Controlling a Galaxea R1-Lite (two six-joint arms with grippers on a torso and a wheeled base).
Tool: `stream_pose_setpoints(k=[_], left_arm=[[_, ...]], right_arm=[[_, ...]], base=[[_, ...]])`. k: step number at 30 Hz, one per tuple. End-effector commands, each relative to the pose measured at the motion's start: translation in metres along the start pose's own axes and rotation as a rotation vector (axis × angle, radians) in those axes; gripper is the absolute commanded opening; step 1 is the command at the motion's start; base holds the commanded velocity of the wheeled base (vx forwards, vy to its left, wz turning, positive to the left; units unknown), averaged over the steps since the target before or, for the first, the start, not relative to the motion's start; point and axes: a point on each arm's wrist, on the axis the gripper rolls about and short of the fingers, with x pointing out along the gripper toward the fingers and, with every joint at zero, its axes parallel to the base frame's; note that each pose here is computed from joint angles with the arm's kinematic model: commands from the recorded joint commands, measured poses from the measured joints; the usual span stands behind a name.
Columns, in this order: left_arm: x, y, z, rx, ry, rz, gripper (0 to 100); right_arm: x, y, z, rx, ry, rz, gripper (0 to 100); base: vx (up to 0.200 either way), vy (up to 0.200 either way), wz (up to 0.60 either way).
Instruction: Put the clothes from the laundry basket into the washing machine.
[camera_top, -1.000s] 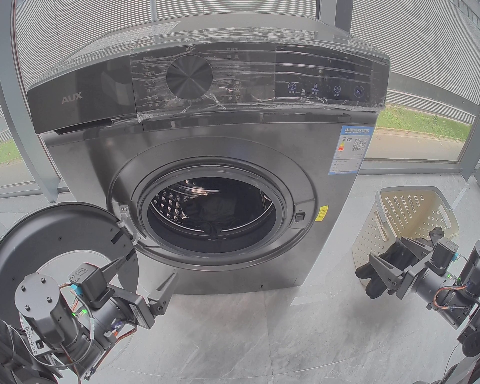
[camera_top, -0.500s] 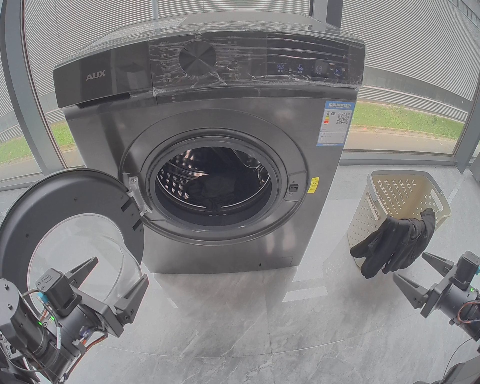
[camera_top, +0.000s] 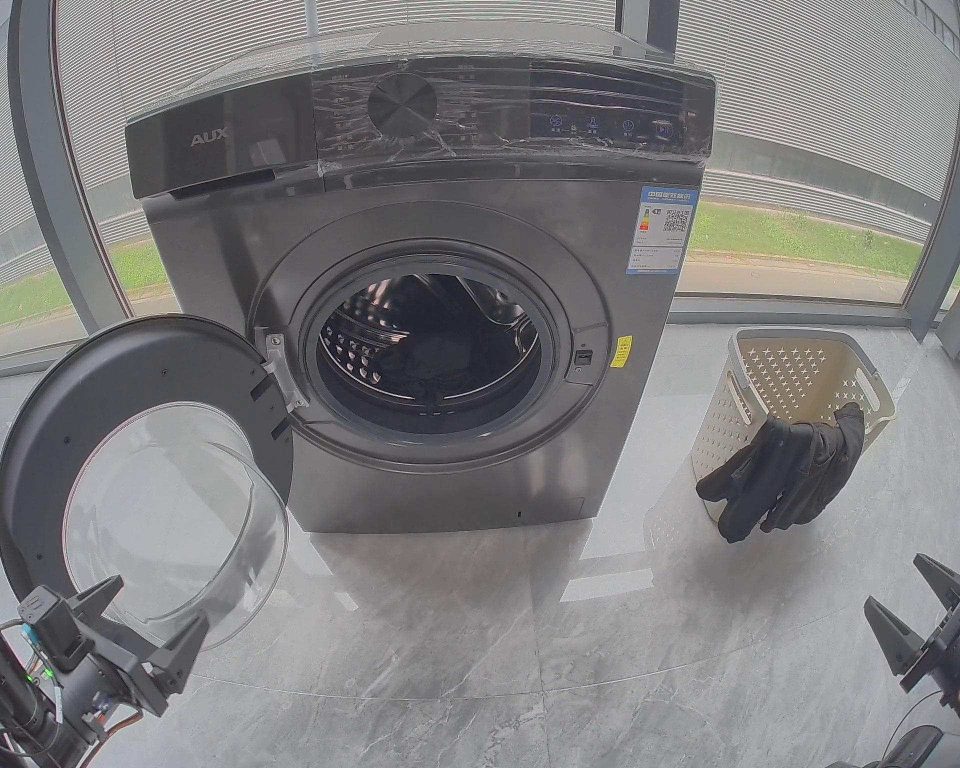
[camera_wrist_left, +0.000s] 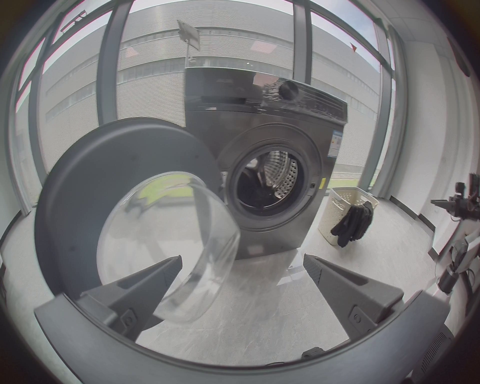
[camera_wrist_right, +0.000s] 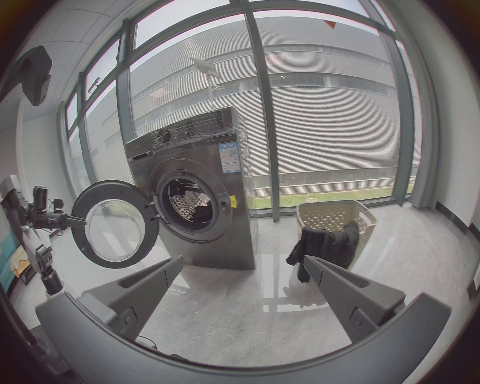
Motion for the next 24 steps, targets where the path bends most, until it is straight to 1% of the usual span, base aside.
stream_pose_setpoints(k=[1,3,5,7,8,9,11,12,13,14,16,17,18,19,20,23,24], left_arm=[[-0.044,0.028,-0.018,-0.109,-0.117,0.136,100],[-0.053,0.032,-0.026,-0.122,-0.135,0.178,100],[-0.063,0.036,-0.035,-0.125,-0.156,0.203,100],[-0.063,0.036,-0.035,-0.125,-0.156,0.203,100],[-0.075,0.037,-0.053,-0.104,-0.173,0.207,100],[-0.079,0.036,-0.057,-0.087,-0.192,0.201,100],[-0.079,0.035,-0.058,-0.054,-0.184,0.192,100],[-0.079,0.035,-0.057,-0.042,-0.180,0.209,100],[-0.079,0.034,-0.057,-0.036,-0.177,0.220,100],[-0.079,0.033,-0.057,-0.028,-0.177,0.250,100],[-0.080,0.032,-0.057,-0.037,-0.182,0.310,100],[-0.081,0.031,-0.058,-0.050,-0.193,0.368,100],[-0.082,0.030,-0.059,-0.059,-0.220,0.402,100],[-0.083,0.029,-0.059,-0.047,-0.226,0.397,100],[-0.083,0.029,-0.059,-0.043,-0.224,0.385,100],[-0.083,0.029,-0.059,-0.039,-0.222,0.378,100],[-0.086,0.029,-0.060,-0.037,-0.226,0.327,100]], right_arm=[[-0.041,-0.002,-0.019,-0.005,-0.146,-0.171,100],[-0.045,-0.001,-0.026,-0.020,-0.167,-0.175,100],[-0.051,0.001,-0.037,-0.021,-0.154,-0.175,100],[-0.051,0.001,-0.037,-0.021,-0.154,-0.175,100],[-0.056,0.003,-0.052,-0.033,-0.111,-0.195,100],[-0.056,0.003,-0.051,-0.038,-0.118,-0.199,100],[-0.055,0.002,-0.052,-0.050,-0.101,-0.214,100],[-0.055,0.002,-0.055,-0.054,-0.073,-0.226,100],[-0.055,0.001,-0.057,-0.048,-0.057,-0.237,100],[-0.055,0.001,-0.056,-0.048,-0.057,-0.242,100],[-0.055,0.001,-0.055,-0.050,-0.070,-0.240,100],[-0.055,0.001,-0.055,-0.052,-0.073,-0.238,100],[-0.055,0.001,-0.055,-0.054,-0.074,-0.235,100],[-0.055,0.001,-0.055,-0.057,-0.074,-0.234,100],[-0.055,0.001,-0.055,-0.057,-0.074,-0.235,100],[-0.055,0.001,-0.055,-0.054,-0.073,-0.235,100],[-0.055,0.001,-0.055,-0.058,-0.072,-0.237,100]], base=[[0.000,0.000,0.00],[0.000,0.000,0.00],[0.000,0.000,0.00],[0.000,0.000,0.00],[0.000,0.000,0.00],[0.000,0.000,0.00],[0.000,0.000,0.00],[0.000,0.000,0.00],[0.000,0.000,0.00],[0.000,0.000,0.00],[0.000,0.000,0.00],[0.000,0.000,0.00],[0.000,0.000,0.00],[0.000,0.000,0.00],[0.000,0.000,0.00],[0.000,0.000,0.00],[0.000,0.000,0.00]])
